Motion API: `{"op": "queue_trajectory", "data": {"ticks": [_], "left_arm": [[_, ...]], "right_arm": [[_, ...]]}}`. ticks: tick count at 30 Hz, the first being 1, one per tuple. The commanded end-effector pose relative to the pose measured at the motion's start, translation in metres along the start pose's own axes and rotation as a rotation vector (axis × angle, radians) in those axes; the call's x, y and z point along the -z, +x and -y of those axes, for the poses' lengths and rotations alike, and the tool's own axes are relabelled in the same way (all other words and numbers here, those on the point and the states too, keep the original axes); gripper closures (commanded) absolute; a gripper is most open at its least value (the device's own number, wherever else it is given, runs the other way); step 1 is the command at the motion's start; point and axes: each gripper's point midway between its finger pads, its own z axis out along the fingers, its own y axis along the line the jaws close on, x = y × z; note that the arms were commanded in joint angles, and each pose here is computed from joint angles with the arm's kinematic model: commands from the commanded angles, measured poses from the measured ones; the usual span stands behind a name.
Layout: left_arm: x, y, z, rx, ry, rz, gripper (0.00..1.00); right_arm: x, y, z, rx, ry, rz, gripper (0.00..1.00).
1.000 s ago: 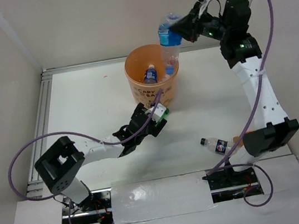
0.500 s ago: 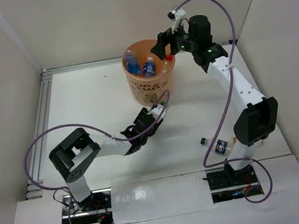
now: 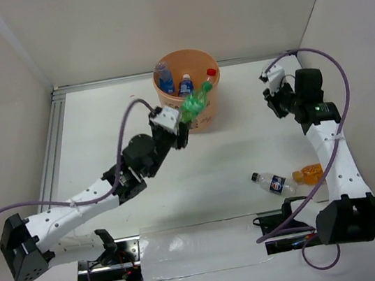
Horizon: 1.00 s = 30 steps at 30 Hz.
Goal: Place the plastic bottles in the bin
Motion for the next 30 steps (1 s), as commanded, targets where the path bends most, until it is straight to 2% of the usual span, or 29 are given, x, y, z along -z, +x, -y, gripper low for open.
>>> {"op": "queue_trajectory", "data": {"ticks": [1,2,3,4,5,6,7,8,9,10,13,14,15,16,19,20,21,23,25,28,29,30], "left_arm": [[-0.025,-0.098,-0.027,0.089,-0.062,0.230,1.00],[-0.047,-0.091,-0.031,0.085,-0.099,0.215,1.00],[-0.060,-0.097,-0.039,0.105,-0.139,0.237,1.00],[-0.073,-0.120,-0.059,0.140,-0.200,0.277,1.00],[-0.102,-0.093,-0.064,0.143,-0.251,0.215,0.99],[-0.117,-0.085,-0.076,0.176,-0.290,0.194,0.94],[-0.129,-0.104,-0.083,0.205,-0.316,0.225,0.89],[-0.140,-0.096,-0.091,0.213,-0.368,0.206,0.84],[-0.166,-0.064,-0.095,0.222,-0.389,0.141,0.78],[-0.175,-0.067,-0.099,0.225,-0.399,0.108,0.64],[-0.193,-0.038,-0.096,0.221,-0.390,0.033,0.35],[-0.194,-0.035,-0.100,0.223,-0.388,0.038,0.26],[-0.191,-0.037,-0.099,0.212,-0.379,0.037,0.12],[-0.190,-0.042,-0.098,0.201,-0.365,0.043,0.06],[-0.176,-0.067,-0.082,0.135,-0.309,0.049,0.01],[-0.168,-0.069,-0.062,0.110,-0.270,0.038,0.01],[-0.154,-0.086,-0.051,0.099,-0.230,0.057,0.01],[-0.134,-0.071,-0.012,0.074,-0.115,-0.020,0.01],[-0.108,-0.073,0.016,0.129,0.016,-0.046,0.01],[-0.075,-0.018,0.066,0.285,0.205,-0.229,0.01],[-0.067,-0.010,0.075,0.358,0.236,-0.264,0.04],[-0.053,0.017,0.089,0.383,0.254,-0.346,0.04]], "right_arm": [[0.013,0.088,0.013,0.079,0.060,-0.301,0.71],[0.016,0.097,0.019,0.096,0.080,-0.334,0.62],[0.020,0.106,0.026,0.085,0.112,-0.368,0.42],[0.030,0.120,0.031,0.067,0.120,-0.410,0.37],[0.035,0.126,0.035,0.080,0.121,-0.432,0.32],[0.039,0.128,0.039,0.078,0.123,-0.436,0.23],[0.049,0.133,0.045,0.059,0.137,-0.455,0.18],[0.054,0.139,0.048,0.086,0.128,-0.475,0.13],[0.058,0.135,0.051,0.097,0.123,-0.465,0.07],[0.069,0.144,0.049,0.088,0.112,-0.494,0.00],[0.088,0.146,0.054,0.157,0.075,-0.508,0.00],[0.097,0.147,0.049,0.174,0.046,-0.519,0.00],[0.103,0.148,0.048,0.265,0.008,-0.522,0.00],[0.107,0.153,0.044,0.290,-0.028,-0.534,0.00],[0.123,0.165,0.022,0.375,-0.171,-0.587,0.00],[0.127,0.173,0.006,0.366,-0.245,-0.605,0.00],[0.128,0.179,0.005,0.381,-0.262,-0.622,0.02],[0.131,0.199,-0.010,0.444,-0.323,-0.661,0.03],[0.129,0.215,-0.014,0.510,-0.369,-0.688,0.04],[0.126,0.232,-0.020,0.560,-0.415,-0.713,0.04],[0.123,0.236,-0.020,0.564,-0.431,-0.712,0.04],[0.119,0.243,-0.024,0.562,-0.456,-0.713,0.04]]}}
